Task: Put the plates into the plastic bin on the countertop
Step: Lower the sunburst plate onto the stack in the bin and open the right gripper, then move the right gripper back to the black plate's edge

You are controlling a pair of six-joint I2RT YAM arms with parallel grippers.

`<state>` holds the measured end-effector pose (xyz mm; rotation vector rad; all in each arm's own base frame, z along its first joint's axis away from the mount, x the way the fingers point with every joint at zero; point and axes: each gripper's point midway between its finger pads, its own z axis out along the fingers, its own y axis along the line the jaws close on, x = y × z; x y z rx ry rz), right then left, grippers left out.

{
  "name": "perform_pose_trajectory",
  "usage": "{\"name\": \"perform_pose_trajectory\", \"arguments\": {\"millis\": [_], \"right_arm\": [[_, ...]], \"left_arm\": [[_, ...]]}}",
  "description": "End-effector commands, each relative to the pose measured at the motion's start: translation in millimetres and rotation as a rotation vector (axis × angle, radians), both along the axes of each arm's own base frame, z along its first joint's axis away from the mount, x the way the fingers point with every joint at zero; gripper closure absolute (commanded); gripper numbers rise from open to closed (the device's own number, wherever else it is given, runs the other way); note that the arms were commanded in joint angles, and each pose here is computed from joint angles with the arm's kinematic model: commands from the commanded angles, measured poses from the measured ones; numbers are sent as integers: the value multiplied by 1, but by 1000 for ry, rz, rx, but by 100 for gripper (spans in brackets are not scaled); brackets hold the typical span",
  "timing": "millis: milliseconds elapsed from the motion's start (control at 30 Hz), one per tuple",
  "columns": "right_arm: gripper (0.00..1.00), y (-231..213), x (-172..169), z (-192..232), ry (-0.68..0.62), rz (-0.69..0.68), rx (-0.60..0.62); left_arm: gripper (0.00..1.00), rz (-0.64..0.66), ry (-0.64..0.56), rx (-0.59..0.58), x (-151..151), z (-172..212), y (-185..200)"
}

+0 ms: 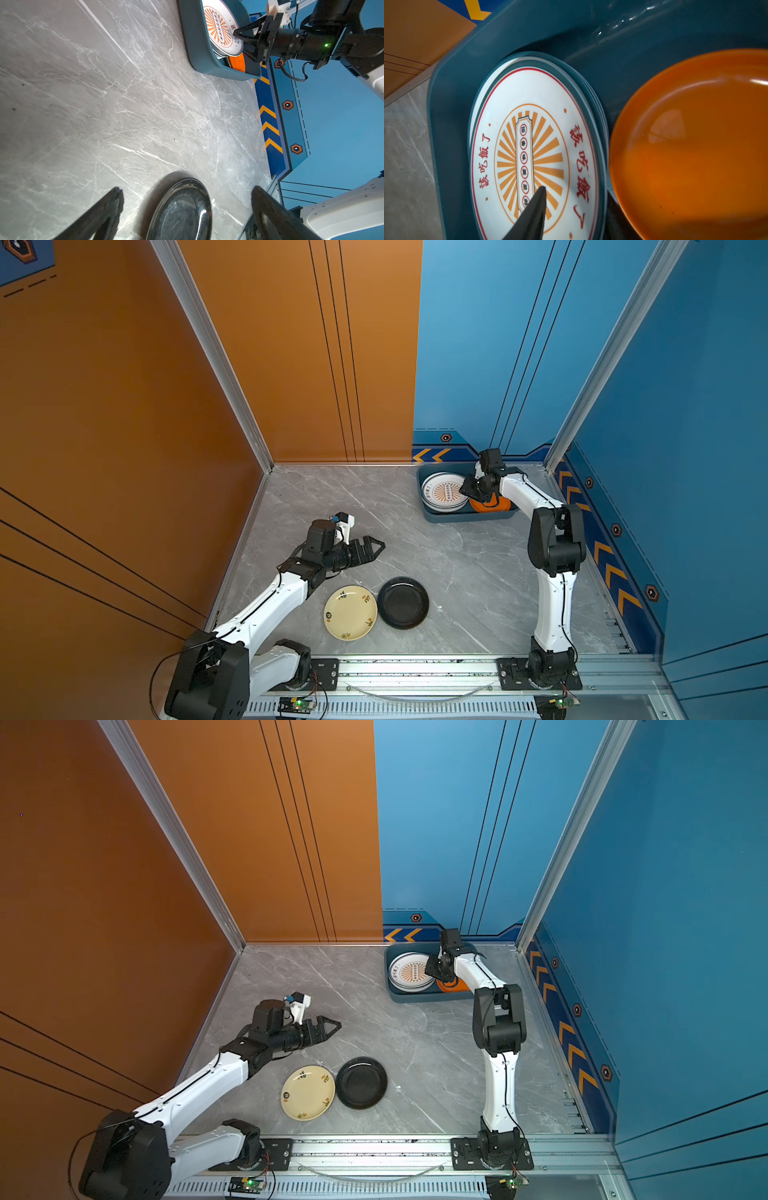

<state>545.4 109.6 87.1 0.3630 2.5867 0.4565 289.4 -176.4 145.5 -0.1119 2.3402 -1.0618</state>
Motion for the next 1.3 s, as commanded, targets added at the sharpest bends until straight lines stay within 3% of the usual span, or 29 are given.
{"name": "perform_pose_trajectory", "arguments": {"millis": [0, 267, 467, 600, 733, 933, 1067, 1267], "right_arm": [[56, -6, -4, 31, -39, 9, -61], [56, -5, -13, 48, -63, 18, -84], [56, -5, -53, 82, -140, 18, -57], [52, 14, -105, 83, -138, 91, 83], [47, 52, -172, 57, -49, 266, 219], [42, 97, -269, 7, 74, 467, 283], [42, 100, -303, -15, 103, 468, 306], [41, 101, -326, -31, 106, 444, 362]], "left_arm": [[2, -14, -3, 3, -6, -1, 3], [2, -14, -9, 8, -9, 2, 4], [2, -11, -8, 26, -11, 2, 7], [2, -6, -9, 28, -12, 2, 10], [2, 3, -15, 23, -9, 4, 10], [2, 2, -23, 18, -4, 7, 8], [2, 3, -22, 21, -3, 6, 8], [2, 3, -10, 22, -5, 3, 8]]}}
